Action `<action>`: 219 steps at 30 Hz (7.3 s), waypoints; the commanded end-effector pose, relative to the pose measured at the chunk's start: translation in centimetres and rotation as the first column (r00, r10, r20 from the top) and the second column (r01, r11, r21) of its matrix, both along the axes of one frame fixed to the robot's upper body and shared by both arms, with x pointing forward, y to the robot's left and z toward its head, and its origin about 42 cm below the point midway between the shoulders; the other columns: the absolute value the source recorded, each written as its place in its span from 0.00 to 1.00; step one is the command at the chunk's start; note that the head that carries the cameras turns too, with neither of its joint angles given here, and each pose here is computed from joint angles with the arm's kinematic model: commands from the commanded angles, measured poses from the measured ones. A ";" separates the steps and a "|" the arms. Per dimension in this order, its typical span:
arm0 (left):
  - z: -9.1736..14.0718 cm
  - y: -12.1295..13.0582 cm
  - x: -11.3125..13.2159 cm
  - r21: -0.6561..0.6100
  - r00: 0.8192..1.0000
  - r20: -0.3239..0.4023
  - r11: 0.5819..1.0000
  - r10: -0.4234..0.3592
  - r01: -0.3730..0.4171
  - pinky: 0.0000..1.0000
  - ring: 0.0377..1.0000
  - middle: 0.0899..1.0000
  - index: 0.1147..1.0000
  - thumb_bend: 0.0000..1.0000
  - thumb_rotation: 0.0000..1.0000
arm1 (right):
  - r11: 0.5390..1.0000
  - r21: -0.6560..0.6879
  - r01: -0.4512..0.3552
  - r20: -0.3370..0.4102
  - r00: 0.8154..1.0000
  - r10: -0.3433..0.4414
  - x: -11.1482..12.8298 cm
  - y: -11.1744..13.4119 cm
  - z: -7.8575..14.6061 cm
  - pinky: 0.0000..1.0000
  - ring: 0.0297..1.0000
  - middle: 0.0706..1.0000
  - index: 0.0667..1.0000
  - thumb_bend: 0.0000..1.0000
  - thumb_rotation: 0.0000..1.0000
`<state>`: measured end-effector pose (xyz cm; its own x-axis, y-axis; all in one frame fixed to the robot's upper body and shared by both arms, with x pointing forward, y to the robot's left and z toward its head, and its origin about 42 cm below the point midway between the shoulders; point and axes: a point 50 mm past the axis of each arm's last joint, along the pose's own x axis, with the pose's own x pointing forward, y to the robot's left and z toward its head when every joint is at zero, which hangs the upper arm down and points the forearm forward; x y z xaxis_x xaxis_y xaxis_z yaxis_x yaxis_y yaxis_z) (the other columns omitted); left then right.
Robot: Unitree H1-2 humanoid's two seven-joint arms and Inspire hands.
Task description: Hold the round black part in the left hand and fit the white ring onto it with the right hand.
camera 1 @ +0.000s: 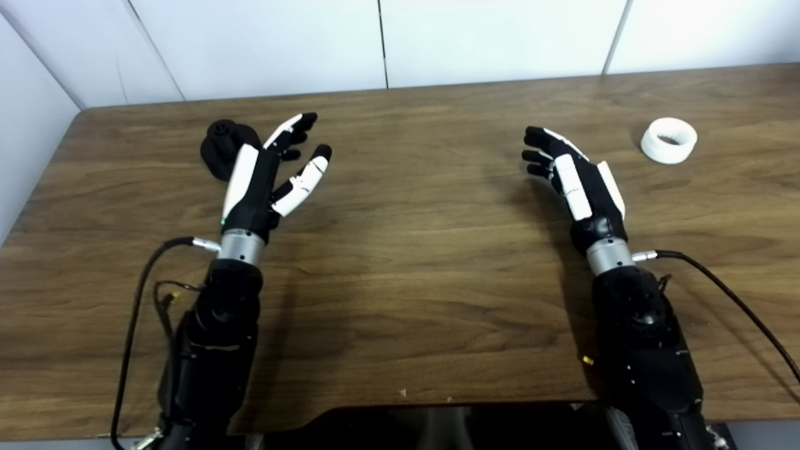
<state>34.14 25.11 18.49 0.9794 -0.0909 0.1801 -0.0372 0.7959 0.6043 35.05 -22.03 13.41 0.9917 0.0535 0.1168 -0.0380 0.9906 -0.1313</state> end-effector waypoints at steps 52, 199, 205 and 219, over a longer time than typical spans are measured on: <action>3.2 9.6 5.0 0.569 0.956 0.067 0.776 0.284 -0.271 1.00 1.00 1.00 1.00 0.94 0.72 | 1.000 0.016 -0.015 0.070 0.997 0.014 0.9 -0.2 1.1 0.80 0.79 0.83 0.80 0.63 0.94; -2.4 6.6 13.0 0.446 0.890 -0.076 0.814 0.449 -0.372 1.00 1.00 1.00 0.74 1.00 0.52 | 0.999 -0.039 0.030 0.102 0.994 -0.026 -0.5 -2.1 2.0 0.79 0.77 0.83 0.78 0.64 0.97; -2.4 6.5 12.8 0.429 0.892 -0.064 0.819 0.448 -0.380 1.00 1.00 1.00 0.66 1.00 0.42 | 0.999 -0.031 0.027 0.101 0.995 -0.024 -0.5 -2.2 2.1 0.79 0.76 0.82 0.78 0.63 0.96; -2.7 6.6 12.3 0.377 0.897 -0.045 0.839 0.440 -0.393 1.00 1.00 1.00 0.60 0.98 0.32 | 0.999 -0.038 0.032 0.101 0.994 -0.028 -0.5 -2.3 2.2 0.79 0.76 0.82 0.78 0.63 0.97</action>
